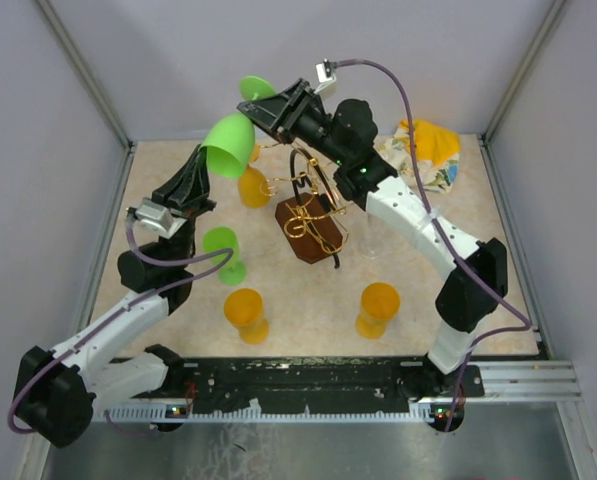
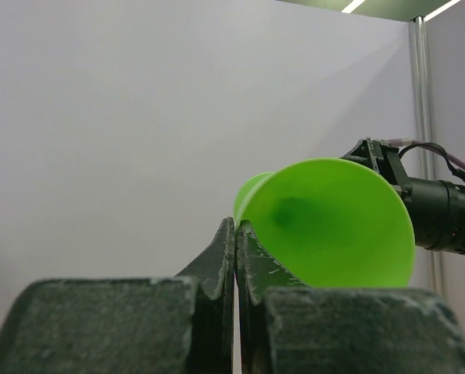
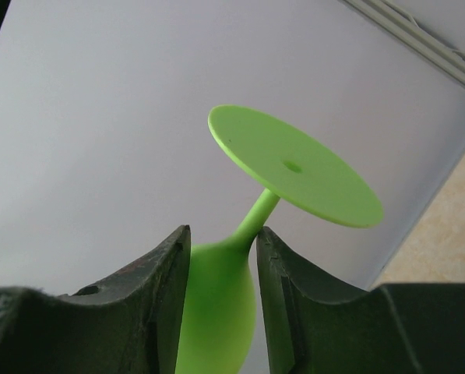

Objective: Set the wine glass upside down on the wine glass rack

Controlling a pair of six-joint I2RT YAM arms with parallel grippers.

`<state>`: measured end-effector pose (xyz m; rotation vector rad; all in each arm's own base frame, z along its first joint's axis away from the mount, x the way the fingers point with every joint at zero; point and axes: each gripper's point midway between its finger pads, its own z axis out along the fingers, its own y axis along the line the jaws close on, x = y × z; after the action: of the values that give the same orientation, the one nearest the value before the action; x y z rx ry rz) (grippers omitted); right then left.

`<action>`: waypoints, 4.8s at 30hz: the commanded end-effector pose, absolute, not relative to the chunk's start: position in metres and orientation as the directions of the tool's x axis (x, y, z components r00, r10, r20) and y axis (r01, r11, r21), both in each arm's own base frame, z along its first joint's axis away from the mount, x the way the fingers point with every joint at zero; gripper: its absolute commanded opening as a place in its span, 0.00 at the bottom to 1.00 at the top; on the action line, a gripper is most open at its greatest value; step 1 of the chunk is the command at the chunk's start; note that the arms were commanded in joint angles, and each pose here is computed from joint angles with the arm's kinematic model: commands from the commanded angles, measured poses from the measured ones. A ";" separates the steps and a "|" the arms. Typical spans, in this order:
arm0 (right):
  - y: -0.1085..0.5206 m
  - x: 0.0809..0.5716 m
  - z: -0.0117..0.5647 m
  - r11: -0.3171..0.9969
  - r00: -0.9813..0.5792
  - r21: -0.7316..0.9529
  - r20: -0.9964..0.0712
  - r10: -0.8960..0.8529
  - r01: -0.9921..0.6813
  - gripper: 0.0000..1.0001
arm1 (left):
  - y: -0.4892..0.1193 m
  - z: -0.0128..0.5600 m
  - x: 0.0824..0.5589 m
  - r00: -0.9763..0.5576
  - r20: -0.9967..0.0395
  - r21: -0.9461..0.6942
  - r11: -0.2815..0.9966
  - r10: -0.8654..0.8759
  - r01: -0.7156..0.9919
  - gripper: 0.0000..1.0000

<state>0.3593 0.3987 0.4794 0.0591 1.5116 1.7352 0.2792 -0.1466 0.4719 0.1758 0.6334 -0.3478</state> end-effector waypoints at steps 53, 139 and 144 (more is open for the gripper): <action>0.301 0.422 0.584 0.519 -0.130 0.427 -0.849 0.513 -0.741 0.00 | -0.209 0.424 0.294 0.572 -0.792 0.140 0.849 -0.213 0.510 0.57; 0.159 0.524 0.290 0.688 0.451 -0.203 -0.870 0.199 -0.697 0.00 | -0.203 0.375 0.401 0.179 -0.981 0.006 0.903 -0.078 0.429 0.64; 0.164 0.521 0.290 0.648 0.454 -0.216 -0.862 0.224 -0.730 0.00 | -0.202 0.373 0.400 0.176 -0.981 0.006 0.904 -0.077 0.428 0.64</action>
<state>0.5287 0.1629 0.2523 -0.5763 1.0796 0.6505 0.4017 -0.2025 0.3646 0.3175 1.3827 -0.3463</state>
